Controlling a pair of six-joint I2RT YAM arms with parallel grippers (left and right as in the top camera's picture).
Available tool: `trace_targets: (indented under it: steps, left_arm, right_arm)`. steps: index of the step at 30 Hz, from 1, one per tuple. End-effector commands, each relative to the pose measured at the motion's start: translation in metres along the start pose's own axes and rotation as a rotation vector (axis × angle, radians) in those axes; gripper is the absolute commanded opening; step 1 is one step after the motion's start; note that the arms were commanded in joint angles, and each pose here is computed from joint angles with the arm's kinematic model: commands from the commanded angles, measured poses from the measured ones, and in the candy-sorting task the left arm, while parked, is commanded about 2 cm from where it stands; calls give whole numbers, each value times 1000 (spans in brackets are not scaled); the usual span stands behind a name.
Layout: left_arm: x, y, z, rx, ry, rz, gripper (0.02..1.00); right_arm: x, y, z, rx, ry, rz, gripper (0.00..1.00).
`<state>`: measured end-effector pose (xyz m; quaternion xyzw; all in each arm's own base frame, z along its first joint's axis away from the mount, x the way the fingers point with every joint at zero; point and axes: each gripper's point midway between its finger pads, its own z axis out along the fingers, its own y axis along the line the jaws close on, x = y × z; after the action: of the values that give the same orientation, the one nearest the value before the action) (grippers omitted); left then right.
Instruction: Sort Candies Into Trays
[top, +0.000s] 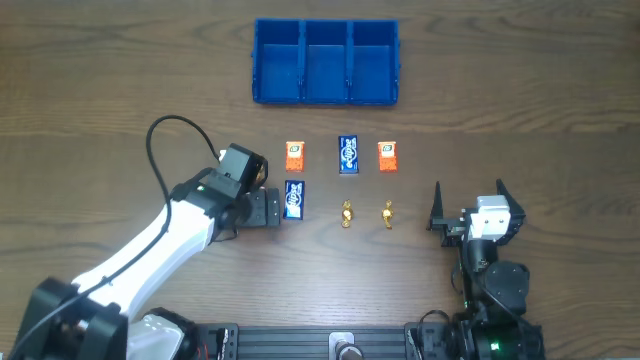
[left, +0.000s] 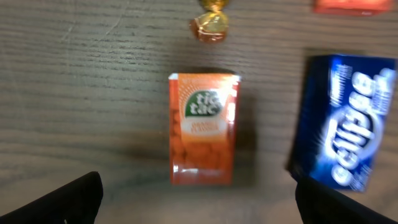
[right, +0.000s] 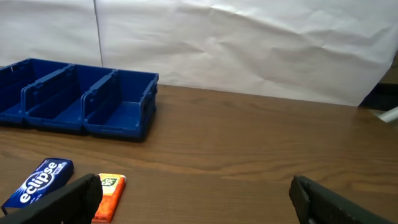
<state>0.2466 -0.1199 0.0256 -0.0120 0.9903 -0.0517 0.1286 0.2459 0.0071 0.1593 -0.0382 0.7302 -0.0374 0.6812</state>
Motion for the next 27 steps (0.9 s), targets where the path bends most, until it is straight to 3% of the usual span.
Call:
trace_targets:
  steps: [1,7,16,27]
  left_arm:
    - [-7,4,15,-41,3,-34,1000]
    - [-8,4,25,-51,8,-31,932]
    - [-8,12,35,-102,14,3,755]
    - [-10,10,42,-94,8,20,551]
  right_arm:
    - [1,-1,0,2,-1,-9,998]
    - [1,-1,0,2,-1,-9,998]
    - [1,-1,0,2,-1,-9,998]
    - [1,-1,0,2,-1,-9,998]
